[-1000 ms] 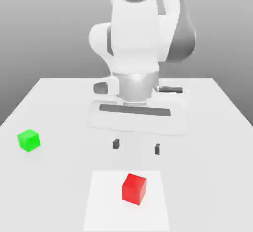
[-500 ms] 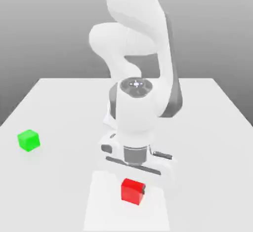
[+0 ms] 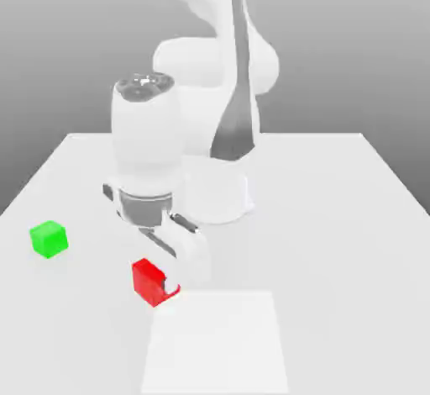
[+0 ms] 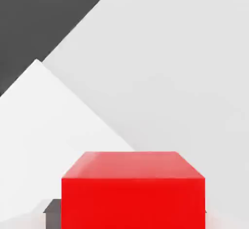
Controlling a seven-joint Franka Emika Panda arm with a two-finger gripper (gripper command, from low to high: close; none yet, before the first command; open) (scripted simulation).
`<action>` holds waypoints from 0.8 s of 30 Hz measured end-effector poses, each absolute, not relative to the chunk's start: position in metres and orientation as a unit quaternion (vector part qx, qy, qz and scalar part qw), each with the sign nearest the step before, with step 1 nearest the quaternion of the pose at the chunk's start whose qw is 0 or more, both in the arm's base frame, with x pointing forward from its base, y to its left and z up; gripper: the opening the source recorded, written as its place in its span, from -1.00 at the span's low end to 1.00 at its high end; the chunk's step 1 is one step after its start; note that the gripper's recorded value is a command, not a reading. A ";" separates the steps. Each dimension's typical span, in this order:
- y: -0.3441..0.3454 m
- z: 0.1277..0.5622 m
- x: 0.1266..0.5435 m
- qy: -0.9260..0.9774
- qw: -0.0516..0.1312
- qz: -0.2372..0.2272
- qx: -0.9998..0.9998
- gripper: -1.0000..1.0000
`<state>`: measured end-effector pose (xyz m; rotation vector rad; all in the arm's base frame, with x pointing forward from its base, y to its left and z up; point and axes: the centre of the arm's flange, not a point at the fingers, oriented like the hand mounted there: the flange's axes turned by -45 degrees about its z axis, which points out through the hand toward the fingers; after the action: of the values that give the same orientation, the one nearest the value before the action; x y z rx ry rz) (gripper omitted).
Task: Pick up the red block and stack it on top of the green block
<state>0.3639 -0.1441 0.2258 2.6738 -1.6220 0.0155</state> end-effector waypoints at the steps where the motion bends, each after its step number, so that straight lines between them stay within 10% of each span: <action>1: -0.162 0.228 0.355 -0.556 0.008 0.005 0.831 -1.00; 15: -0.335 0.244 0.169 -0.923 0.000 0.002 0.385 -1.00; 22: -0.340 0.194 0.160 -0.932 -0.002 0.001 0.361 -1.00; 23: -0.340 0.185 0.159 -0.933 -0.001 0.001 0.360 1.00; 24: -0.340 0.185 0.159 -0.933 -0.001 0.001 0.360 1.00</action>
<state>0.1591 -0.3398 0.1854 1.1333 -2.9328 0.0039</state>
